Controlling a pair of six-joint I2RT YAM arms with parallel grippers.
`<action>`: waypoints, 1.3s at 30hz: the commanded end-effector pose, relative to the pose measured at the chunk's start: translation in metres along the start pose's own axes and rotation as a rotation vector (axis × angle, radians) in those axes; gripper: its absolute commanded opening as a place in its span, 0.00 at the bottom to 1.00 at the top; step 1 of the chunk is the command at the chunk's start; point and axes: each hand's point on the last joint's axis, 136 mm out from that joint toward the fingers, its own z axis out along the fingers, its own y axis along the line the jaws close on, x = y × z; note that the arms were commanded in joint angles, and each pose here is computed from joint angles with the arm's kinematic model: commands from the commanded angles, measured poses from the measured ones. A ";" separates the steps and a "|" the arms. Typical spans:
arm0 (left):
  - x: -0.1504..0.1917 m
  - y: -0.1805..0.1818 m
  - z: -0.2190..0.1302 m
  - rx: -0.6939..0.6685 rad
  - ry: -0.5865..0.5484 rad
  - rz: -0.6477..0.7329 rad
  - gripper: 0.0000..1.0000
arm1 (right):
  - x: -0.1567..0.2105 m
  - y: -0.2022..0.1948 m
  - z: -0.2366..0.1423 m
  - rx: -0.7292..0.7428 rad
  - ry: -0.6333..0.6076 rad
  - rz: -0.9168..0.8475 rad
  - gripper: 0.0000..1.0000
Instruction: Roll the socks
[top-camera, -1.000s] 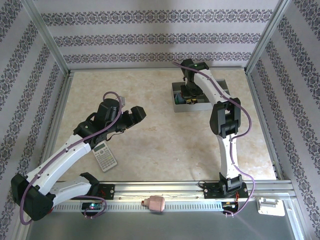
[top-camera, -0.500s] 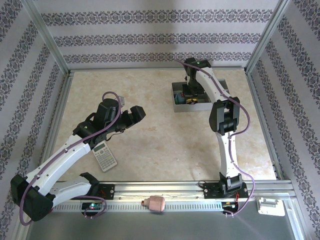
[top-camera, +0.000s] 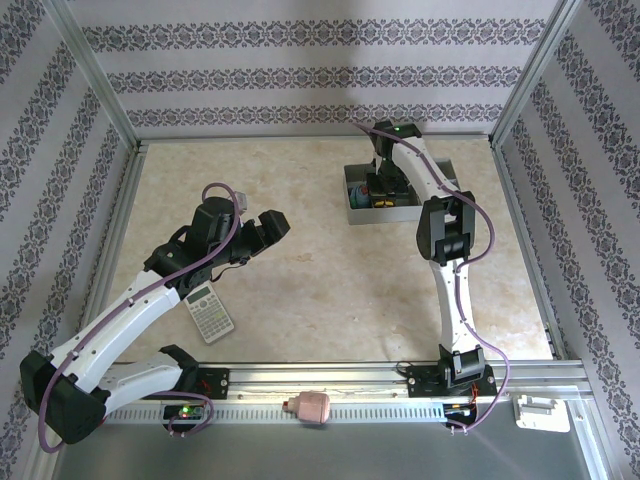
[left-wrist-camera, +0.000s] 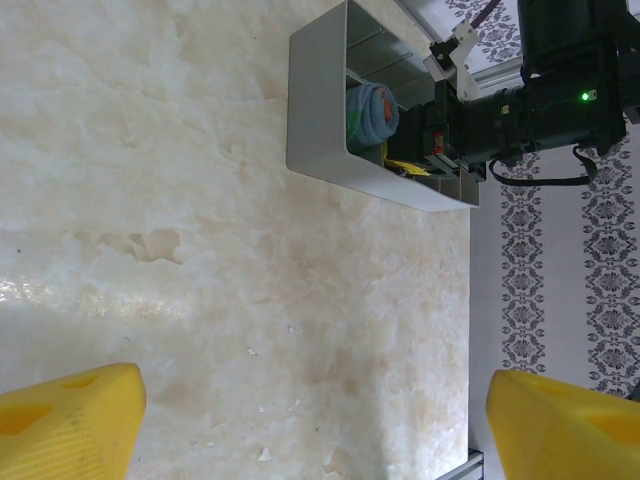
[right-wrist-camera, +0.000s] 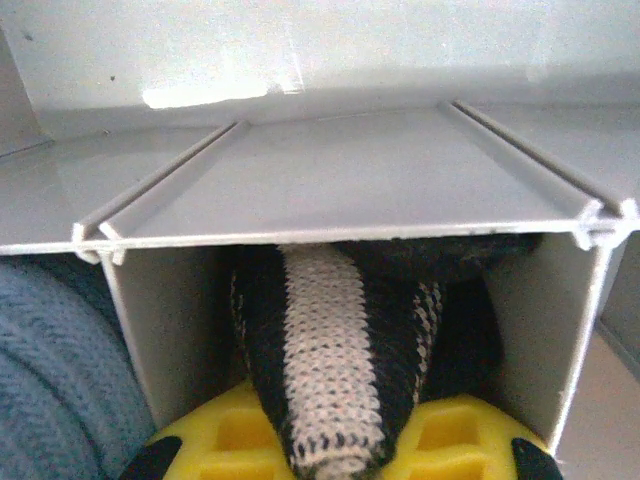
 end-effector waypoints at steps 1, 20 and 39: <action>-0.006 0.003 -0.004 -0.009 -0.026 -0.017 0.88 | 0.021 -0.022 0.038 0.101 0.135 0.018 0.07; -0.006 0.001 0.000 0.000 -0.022 -0.014 0.89 | 0.002 -0.017 -0.068 0.055 -0.138 0.063 0.51; -0.009 0.000 -0.001 -0.001 -0.030 -0.019 0.89 | -0.007 0.000 -0.023 -0.031 -0.112 0.082 0.17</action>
